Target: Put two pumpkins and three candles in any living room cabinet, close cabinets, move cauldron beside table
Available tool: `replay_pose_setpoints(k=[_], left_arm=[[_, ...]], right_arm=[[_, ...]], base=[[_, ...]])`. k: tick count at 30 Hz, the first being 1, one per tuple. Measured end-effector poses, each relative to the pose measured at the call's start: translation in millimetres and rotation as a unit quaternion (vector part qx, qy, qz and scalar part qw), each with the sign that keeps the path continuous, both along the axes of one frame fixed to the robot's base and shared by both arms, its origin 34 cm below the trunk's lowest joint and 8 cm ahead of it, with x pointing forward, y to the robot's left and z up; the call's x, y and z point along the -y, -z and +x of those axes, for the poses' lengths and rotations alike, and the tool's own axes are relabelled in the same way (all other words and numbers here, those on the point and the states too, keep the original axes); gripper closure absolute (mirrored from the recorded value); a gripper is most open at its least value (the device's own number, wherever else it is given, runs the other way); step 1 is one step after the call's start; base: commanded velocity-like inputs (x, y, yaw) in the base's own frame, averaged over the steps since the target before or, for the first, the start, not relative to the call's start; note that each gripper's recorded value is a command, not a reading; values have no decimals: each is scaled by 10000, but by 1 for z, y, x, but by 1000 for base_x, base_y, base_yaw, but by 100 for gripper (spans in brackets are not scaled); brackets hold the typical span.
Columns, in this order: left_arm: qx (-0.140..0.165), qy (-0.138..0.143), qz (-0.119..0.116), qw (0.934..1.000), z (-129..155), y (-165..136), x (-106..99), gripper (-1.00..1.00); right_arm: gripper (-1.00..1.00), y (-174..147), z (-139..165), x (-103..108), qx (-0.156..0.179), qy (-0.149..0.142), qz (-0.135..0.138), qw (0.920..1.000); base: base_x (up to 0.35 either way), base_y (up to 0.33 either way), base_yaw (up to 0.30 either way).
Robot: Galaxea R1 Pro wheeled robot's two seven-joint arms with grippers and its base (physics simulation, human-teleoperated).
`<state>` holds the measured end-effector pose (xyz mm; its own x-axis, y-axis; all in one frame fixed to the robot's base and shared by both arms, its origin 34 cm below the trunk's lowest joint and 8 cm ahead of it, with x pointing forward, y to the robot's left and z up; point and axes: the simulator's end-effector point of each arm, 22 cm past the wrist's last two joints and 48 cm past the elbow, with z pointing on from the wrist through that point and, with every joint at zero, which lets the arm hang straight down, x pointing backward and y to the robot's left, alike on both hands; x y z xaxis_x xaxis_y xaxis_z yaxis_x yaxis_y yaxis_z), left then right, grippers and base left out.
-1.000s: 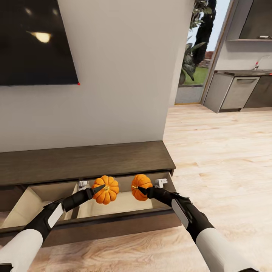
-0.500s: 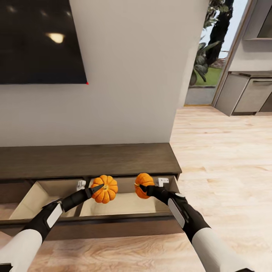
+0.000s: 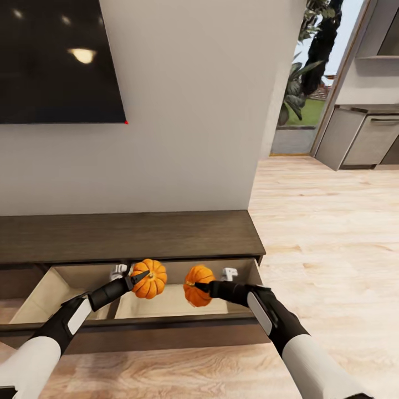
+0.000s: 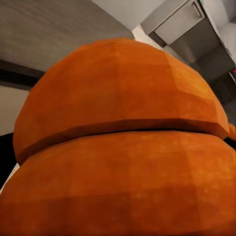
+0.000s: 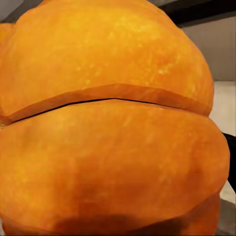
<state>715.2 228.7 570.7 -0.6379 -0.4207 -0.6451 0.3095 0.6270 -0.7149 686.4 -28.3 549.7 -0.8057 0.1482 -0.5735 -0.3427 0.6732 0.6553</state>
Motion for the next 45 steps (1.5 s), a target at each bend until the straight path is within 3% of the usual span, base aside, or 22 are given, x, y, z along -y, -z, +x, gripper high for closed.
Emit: replay_pose_setpoints(k=[3,9,15,22,26,29,36,45], left_arm=[[-4,-31,60,10000,0,1,-8,100],[-31,-56,116,9999,0,3,-14,100],[-167,-271,422,9986,3,13,-34,100],[-459,-590,833,9937,6,34,-47,100],[-506,-602,843,9933,5,37,-46,100],[-695,-518,822,9928,-5,52,-32,100],[-1171,-659,1174,9840,-18,86,-29,100],[-1374,-661,1134,9818,-29,100,-21,100]], right_arm=[[100,2,-7,-2,-65,-126,116,9998],[100,20,-17,2,-272,-100,71,9996],[100,22,-16,3,-287,-68,39,9996],[100,25,-7,16,-328,219,-44,9992],[100,24,-5,15,-291,272,-50,9992],[100,27,-2,18,-278,342,-124,9990],[100,36,-5,22,-354,401,-241,9983],[100,33,4,25,-91,485,-339,9982]], base=[[0,0,0],[0,-188,0],[0,-51,0],[0,-1,0],[0,0,0],[22,-50,0],[54,-140,0],[2,-4,0]])
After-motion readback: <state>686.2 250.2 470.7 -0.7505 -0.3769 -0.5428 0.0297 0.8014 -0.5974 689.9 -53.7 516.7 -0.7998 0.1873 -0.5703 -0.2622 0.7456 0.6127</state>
